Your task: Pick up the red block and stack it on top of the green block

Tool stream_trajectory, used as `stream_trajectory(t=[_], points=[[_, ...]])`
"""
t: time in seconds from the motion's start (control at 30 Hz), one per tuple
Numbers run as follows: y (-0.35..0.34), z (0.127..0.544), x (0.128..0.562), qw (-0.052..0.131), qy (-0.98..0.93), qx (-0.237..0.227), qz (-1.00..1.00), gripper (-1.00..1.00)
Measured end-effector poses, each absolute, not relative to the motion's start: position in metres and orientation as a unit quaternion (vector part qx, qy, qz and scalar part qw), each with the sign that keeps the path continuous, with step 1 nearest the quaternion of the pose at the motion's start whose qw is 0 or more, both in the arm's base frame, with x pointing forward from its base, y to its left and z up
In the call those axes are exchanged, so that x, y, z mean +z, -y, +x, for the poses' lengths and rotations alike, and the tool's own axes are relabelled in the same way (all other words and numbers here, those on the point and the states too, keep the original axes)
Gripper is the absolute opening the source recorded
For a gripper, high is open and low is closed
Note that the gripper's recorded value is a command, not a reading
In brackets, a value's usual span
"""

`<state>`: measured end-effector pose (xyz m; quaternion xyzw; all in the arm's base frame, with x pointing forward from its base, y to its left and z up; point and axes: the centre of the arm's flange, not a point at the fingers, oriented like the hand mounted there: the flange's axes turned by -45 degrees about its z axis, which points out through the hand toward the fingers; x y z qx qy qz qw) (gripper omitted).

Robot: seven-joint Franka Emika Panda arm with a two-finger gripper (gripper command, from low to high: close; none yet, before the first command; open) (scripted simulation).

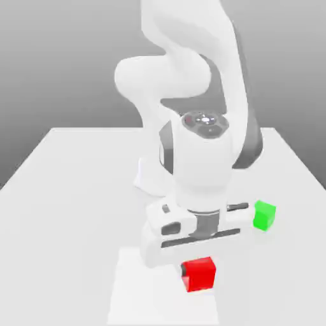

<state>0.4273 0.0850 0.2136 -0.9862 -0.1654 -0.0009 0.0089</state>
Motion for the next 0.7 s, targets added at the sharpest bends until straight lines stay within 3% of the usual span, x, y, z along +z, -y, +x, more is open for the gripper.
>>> stream_trajectory(t=[0.17,0.33,0.6,0.7], points=[[-0.176,0.369,0.236,0.03,0.309,-0.002,-0.95,-1.0],[-0.22,0.309,0.249,0.035,0.418,-0.003,-0.908,-1.0],[-0.257,0.203,0.248,0.006,0.592,0.0,-0.806,-1.0],[-0.259,0.197,0.236,-0.005,0.606,0.0,-0.795,-1.0]])
